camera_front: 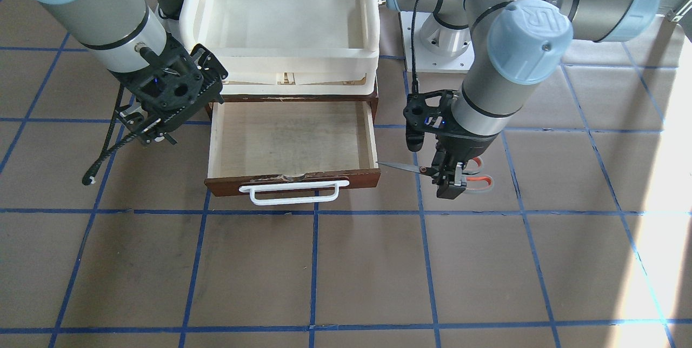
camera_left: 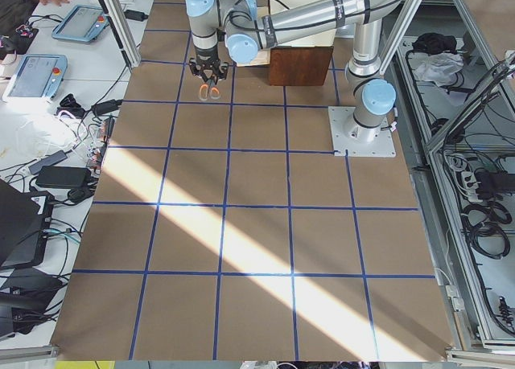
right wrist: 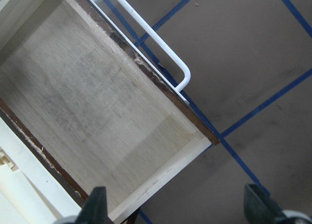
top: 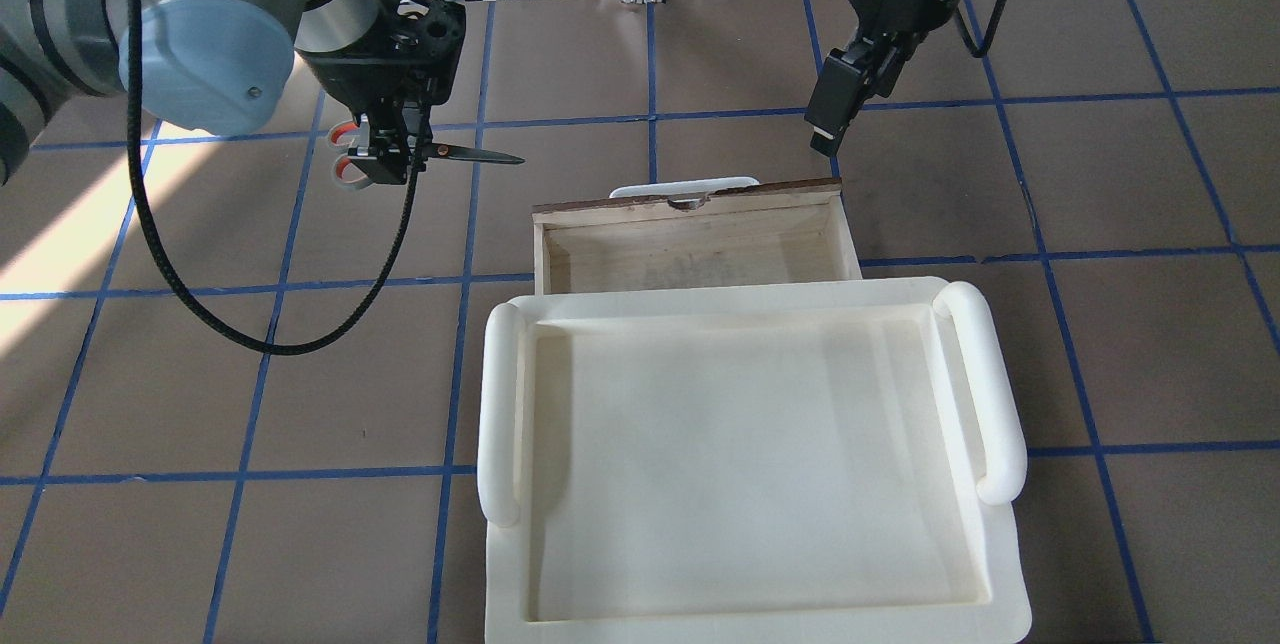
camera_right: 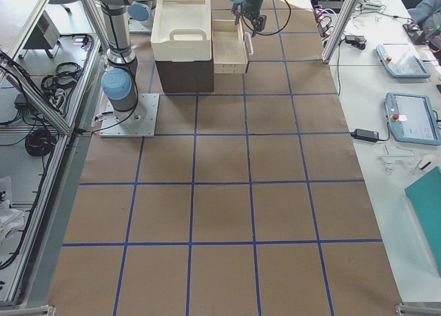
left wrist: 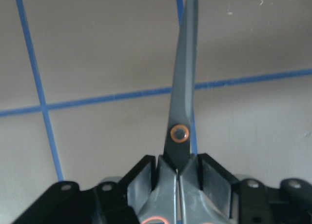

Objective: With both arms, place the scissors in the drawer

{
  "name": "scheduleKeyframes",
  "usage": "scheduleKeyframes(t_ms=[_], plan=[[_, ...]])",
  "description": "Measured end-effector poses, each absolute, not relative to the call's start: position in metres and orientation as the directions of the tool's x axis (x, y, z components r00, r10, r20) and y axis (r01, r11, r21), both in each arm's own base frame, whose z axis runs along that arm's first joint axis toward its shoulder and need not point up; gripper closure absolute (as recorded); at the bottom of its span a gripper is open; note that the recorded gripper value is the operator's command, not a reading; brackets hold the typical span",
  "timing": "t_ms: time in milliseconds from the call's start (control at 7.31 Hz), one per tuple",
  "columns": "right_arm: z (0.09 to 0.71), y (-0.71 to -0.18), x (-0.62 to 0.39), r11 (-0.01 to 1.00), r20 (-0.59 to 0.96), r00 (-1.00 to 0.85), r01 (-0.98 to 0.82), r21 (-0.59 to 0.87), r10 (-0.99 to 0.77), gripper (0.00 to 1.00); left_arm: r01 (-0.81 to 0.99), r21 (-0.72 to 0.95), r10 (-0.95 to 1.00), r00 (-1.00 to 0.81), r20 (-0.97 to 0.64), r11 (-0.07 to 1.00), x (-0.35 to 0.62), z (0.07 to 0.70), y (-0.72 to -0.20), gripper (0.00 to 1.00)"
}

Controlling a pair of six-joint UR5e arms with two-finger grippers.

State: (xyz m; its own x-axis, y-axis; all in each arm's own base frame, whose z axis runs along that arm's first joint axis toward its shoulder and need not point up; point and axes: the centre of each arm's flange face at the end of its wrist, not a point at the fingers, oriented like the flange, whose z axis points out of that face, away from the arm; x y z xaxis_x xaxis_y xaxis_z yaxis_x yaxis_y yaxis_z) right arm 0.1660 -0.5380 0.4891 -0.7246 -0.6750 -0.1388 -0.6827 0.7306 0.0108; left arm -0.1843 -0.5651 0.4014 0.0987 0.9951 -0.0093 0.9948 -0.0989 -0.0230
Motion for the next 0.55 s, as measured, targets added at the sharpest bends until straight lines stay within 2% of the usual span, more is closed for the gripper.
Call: scheduleKeyframes(t_ms=[274,547], plan=[[0.514,-0.516,0.134,0.883,-0.087,-0.881,-0.469,0.034,-0.464,0.00,0.997,-0.024,0.997,0.072,0.002,-0.072,-0.262,0.401,-0.531,1.00],[0.521,-0.509,0.119,0.974,0.022,-0.976,-0.217,0.072,-0.219,0.00,0.999,-0.034,0.999,0.035,0.035,-0.034,-0.315,0.387,-0.504,1.00]])
